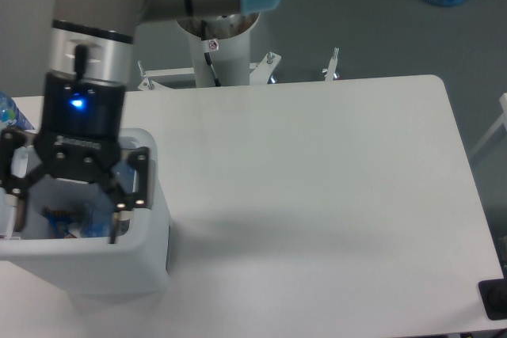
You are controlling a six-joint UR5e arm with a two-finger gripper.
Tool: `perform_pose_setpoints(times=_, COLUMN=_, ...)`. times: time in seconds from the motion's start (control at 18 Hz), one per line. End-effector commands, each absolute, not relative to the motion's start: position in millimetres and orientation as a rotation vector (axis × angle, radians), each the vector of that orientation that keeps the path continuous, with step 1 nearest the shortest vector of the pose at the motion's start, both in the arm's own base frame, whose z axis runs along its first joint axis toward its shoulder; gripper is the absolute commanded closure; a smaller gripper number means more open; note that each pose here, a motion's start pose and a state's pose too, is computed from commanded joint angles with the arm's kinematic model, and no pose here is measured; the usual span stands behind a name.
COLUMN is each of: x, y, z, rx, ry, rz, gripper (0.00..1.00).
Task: Place the trash in the trash can
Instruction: 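Open the gripper to release the bottle into the bin, raise gripper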
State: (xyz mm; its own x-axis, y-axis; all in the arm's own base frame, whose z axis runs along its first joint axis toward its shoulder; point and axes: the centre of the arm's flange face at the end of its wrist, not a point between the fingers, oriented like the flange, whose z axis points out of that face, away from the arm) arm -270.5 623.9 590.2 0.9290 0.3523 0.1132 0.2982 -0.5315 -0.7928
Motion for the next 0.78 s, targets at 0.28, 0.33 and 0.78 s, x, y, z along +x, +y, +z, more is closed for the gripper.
perform_pose_setpoints(times=0.28, x=-335, y=579, z=604, rx=-2.226, ry=-0.417, rz=0.452, gripper=0.0)
perform_pose_setpoints(times=0.33, x=-344, y=573, z=604, rx=-2.25, ry=-0.387, rz=0.499, gripper=0.0)
perform_pose_setpoints(times=0.78, x=-378, y=524, z=592, rx=-2.619, ry=-0.141, rz=0.762, gripper=0.0)
